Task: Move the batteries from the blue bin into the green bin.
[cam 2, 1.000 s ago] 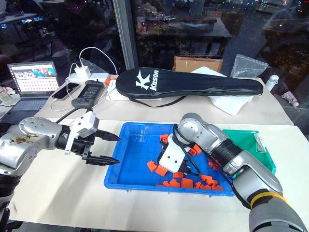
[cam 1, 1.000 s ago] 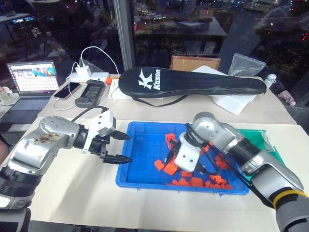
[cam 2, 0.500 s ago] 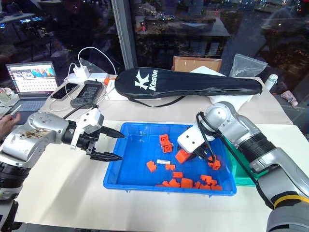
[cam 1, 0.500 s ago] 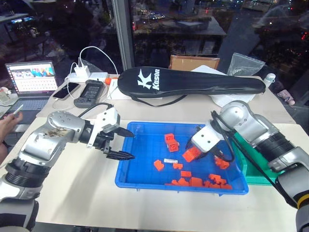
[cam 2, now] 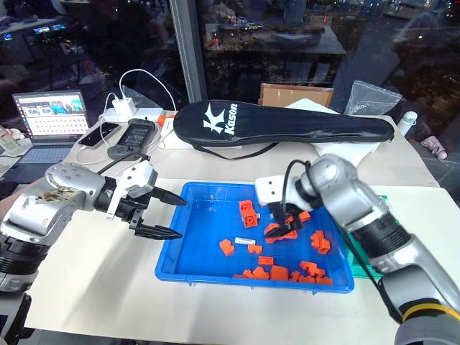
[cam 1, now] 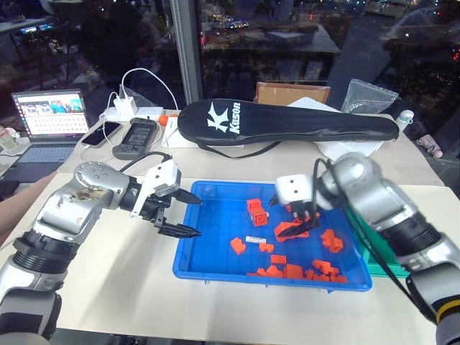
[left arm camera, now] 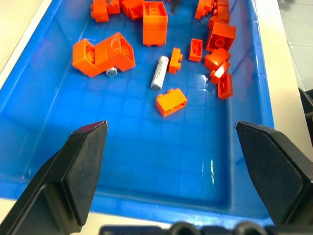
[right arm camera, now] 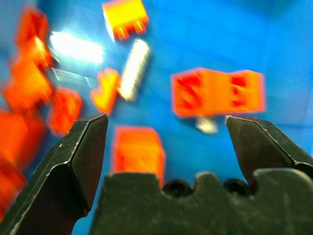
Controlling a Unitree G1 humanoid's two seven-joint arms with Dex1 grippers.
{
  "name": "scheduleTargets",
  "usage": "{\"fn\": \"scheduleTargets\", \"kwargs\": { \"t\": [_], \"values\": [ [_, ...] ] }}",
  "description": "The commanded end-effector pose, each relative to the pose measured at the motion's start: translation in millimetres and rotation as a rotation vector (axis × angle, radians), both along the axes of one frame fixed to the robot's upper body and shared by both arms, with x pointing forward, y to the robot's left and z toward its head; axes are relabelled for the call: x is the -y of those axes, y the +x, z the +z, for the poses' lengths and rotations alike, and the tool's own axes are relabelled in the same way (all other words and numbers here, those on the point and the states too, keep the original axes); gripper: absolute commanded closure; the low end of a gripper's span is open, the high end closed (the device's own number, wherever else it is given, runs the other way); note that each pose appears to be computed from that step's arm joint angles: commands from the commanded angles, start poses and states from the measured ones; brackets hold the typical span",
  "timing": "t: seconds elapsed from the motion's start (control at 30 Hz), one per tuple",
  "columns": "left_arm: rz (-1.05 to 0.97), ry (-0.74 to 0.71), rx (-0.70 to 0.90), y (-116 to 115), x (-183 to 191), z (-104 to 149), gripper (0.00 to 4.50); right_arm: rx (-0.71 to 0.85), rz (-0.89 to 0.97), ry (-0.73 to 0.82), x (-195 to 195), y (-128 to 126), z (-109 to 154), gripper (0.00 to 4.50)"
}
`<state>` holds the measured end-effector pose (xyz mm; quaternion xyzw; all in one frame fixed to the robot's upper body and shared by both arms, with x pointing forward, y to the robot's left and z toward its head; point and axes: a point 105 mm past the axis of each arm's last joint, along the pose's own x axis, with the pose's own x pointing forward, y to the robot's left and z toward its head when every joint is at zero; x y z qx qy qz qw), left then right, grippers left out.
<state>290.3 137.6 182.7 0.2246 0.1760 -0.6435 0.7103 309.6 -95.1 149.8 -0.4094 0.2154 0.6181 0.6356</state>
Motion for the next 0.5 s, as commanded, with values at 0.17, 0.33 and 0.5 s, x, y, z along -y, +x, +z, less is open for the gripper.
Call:
{"fn": "scheduleTargets", "kwargs": {
  "t": [0.17, 0.33, 0.5],
  "values": [
    [-0.018, 0.005, 0.051, 3.8, 1.2, 10.7, 0.0, -0.064, -0.193, 0.123, -30.4, -9.5, -5.5, 0.08],
    [-0.021, 0.01, 0.05, 2.8, 1.4, 9.8, 0.0, -0.054, -0.255, 0.116, -30.9, -4.1, -14.6, 0.31],
    [-0.015, 0.017, 0.053, 2.6, -0.2, 9.7, 0.0, -0.036, -0.268, 0.095, -30.9, -3.0, -25.9, 1.69]
  ]
}}
